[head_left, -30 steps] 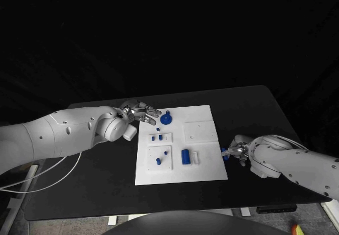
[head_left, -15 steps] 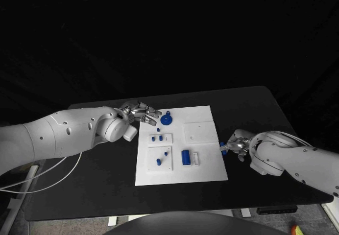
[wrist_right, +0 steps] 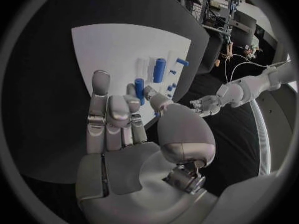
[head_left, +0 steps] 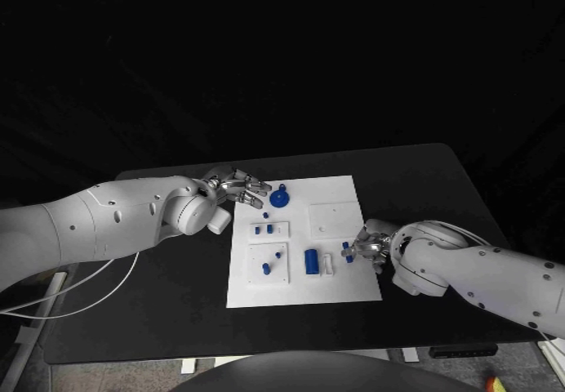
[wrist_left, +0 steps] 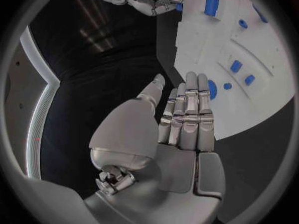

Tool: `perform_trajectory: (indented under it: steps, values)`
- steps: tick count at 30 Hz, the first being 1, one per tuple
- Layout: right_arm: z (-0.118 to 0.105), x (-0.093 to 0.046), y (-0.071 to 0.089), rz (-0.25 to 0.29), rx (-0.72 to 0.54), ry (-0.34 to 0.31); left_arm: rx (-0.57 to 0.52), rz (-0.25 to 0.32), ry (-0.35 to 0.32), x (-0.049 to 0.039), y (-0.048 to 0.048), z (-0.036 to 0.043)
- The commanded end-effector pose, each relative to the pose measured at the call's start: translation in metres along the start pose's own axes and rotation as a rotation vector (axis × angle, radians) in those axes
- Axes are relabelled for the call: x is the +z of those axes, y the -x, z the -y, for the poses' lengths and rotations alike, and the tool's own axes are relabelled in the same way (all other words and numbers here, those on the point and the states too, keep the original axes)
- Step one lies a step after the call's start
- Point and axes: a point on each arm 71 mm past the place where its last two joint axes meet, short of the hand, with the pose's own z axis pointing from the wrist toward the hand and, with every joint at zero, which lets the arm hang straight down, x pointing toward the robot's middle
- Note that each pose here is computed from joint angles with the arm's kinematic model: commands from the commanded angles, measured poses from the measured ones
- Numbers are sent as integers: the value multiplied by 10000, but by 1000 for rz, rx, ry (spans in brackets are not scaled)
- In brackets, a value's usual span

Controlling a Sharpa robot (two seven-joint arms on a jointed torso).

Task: Assemble the parts on the task board

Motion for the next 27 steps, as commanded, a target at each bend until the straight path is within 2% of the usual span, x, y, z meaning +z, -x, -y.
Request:
perform_trajectory:
  steps: [1,15,27]
  values:
    - [-52,26,-60,-15,-8,-10,-3,-17,-12,5,-34,20]
    - [-185,149,-247,-57,-36,-24,-3,-22,-12,11,-52,25]
    - [-175,228,-274,-75,-52,-46,-3,-28,-12,13,-60,28]
